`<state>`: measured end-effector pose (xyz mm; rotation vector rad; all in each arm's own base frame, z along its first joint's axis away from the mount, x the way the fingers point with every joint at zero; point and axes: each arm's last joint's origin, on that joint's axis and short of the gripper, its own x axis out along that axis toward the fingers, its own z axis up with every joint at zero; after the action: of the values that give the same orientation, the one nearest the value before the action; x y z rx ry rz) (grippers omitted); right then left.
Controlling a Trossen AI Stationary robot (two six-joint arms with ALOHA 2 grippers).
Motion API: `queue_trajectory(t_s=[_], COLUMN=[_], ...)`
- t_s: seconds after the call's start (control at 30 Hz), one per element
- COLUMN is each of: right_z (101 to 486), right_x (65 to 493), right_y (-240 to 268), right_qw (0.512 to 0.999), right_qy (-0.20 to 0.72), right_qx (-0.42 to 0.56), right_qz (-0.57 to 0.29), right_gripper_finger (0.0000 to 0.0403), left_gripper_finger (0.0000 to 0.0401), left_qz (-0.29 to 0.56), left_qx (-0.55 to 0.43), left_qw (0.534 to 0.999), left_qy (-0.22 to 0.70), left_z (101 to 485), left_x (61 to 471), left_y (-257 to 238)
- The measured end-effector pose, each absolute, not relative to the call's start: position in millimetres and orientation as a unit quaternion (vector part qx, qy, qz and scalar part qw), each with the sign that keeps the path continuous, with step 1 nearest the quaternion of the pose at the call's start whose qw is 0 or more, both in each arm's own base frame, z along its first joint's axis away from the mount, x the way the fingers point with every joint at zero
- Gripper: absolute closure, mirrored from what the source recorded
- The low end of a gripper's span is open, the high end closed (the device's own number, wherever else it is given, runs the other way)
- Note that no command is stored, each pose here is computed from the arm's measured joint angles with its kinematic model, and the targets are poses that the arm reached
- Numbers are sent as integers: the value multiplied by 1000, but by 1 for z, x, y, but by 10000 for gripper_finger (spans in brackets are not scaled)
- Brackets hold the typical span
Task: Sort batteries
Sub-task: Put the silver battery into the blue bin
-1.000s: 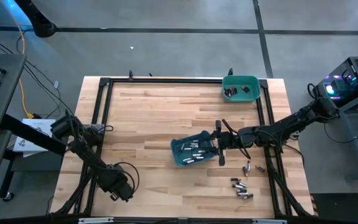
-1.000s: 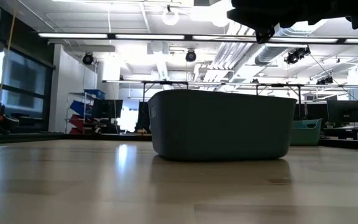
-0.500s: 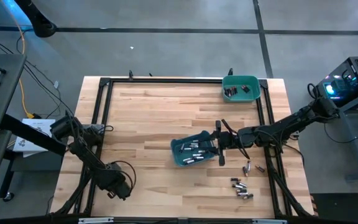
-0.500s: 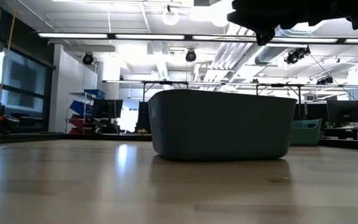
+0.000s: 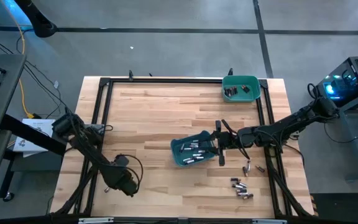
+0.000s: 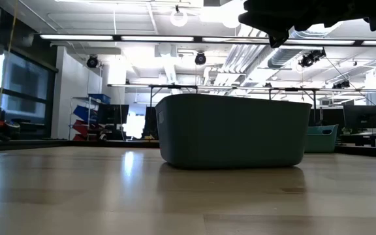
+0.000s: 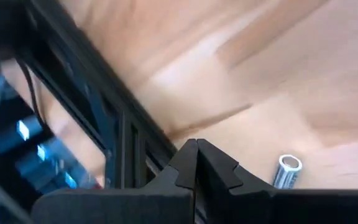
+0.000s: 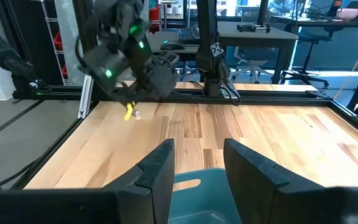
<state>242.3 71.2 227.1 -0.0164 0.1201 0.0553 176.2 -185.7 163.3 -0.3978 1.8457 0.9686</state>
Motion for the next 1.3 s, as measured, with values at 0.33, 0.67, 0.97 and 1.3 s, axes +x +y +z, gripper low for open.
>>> queue_trajectory(t_s=[0.33, 0.67, 0.97, 1.3], right_z=[226, 225, 225, 225], right_x=[242, 242, 242, 242], right_y=[71, 72, 71, 71], right_qw=[997, 997, 997, 997], right_qy=[69, 72, 72, 72], right_qx=[3, 3, 1, 1], right_qz=[27, 28, 26, 26], right_gripper_finger=[269, 269, 269, 269], left_gripper_finger=[308, 200, 147, 143], left_qz=[358, 222, 248, 226], left_qx=[-223, -242, -306, -348], left_qw=[646, 706, 730, 695], left_qy=[637, 628, 558, 587], left_z=[196, 195, 179, 164], left_x=[151, 122, 121, 120], left_y=[-218, -259, -261, -263])
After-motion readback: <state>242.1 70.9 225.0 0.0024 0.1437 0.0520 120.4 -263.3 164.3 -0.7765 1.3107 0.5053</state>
